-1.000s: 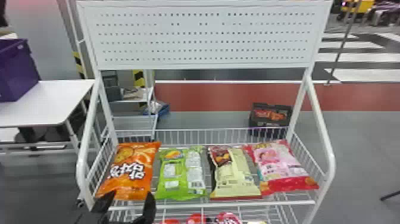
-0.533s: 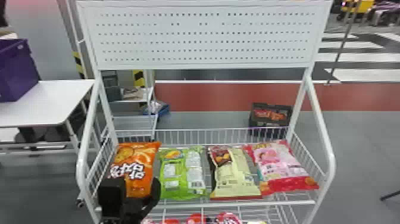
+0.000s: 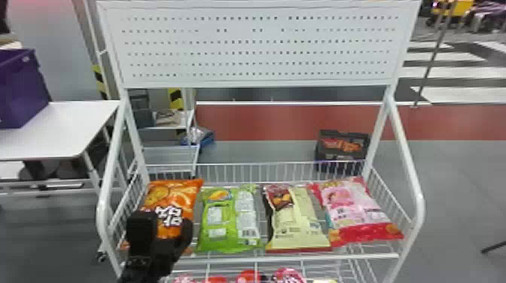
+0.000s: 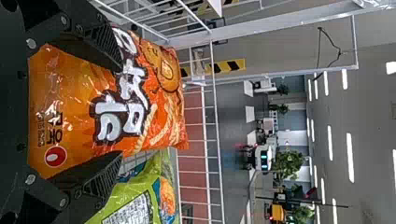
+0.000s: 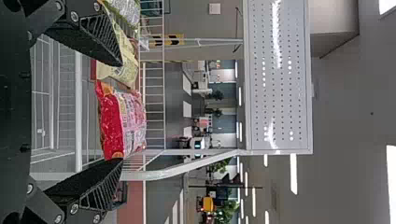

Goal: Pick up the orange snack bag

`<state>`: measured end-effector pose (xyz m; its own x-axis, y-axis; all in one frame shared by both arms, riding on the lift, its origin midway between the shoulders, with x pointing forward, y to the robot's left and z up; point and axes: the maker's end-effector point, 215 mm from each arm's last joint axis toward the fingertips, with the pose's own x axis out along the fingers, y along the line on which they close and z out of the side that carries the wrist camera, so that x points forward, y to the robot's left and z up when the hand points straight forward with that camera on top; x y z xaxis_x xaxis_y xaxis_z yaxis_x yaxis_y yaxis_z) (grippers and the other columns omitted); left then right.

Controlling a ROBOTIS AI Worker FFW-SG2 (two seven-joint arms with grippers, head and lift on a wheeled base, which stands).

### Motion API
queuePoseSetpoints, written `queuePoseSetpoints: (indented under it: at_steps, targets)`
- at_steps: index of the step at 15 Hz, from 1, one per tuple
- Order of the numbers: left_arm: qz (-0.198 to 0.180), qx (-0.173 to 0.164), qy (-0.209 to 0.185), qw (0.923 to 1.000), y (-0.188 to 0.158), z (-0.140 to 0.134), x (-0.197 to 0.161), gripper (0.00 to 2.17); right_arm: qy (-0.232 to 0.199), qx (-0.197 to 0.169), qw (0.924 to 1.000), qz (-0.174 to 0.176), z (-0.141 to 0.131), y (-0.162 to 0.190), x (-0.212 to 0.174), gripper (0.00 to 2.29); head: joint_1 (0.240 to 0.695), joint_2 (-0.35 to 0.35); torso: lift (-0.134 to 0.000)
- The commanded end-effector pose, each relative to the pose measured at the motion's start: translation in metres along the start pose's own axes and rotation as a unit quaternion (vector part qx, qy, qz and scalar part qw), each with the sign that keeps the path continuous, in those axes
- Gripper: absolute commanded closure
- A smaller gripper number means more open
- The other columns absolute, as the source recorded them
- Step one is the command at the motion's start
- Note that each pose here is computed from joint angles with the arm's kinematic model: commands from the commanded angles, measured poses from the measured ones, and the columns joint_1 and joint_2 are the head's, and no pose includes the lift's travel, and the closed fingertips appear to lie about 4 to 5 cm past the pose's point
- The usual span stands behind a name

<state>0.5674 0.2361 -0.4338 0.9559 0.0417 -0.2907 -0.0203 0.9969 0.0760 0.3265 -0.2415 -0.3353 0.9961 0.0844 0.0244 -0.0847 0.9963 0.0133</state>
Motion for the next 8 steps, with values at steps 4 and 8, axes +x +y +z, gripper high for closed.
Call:
queuePoseSetpoints:
  at_steps: [4, 8]
  targets:
    - [0.002, -0.011, 0.021, 0.9997, 0.006, -0.013, -0.004, 1.8, -0.001, 0.0, 1.0, 0.0, 0.003, 0.0, -0.001, 0.17, 0.499, 0.0, 0.0]
    - [-0.008, -0.019, -0.001, 0.9998, -0.002, 0.011, -0.014, 1.87, -0.003, -0.001, 1.0, 0.001, 0.005, 0.0, -0.001, 0.17, 0.499, 0.0, 0.0]
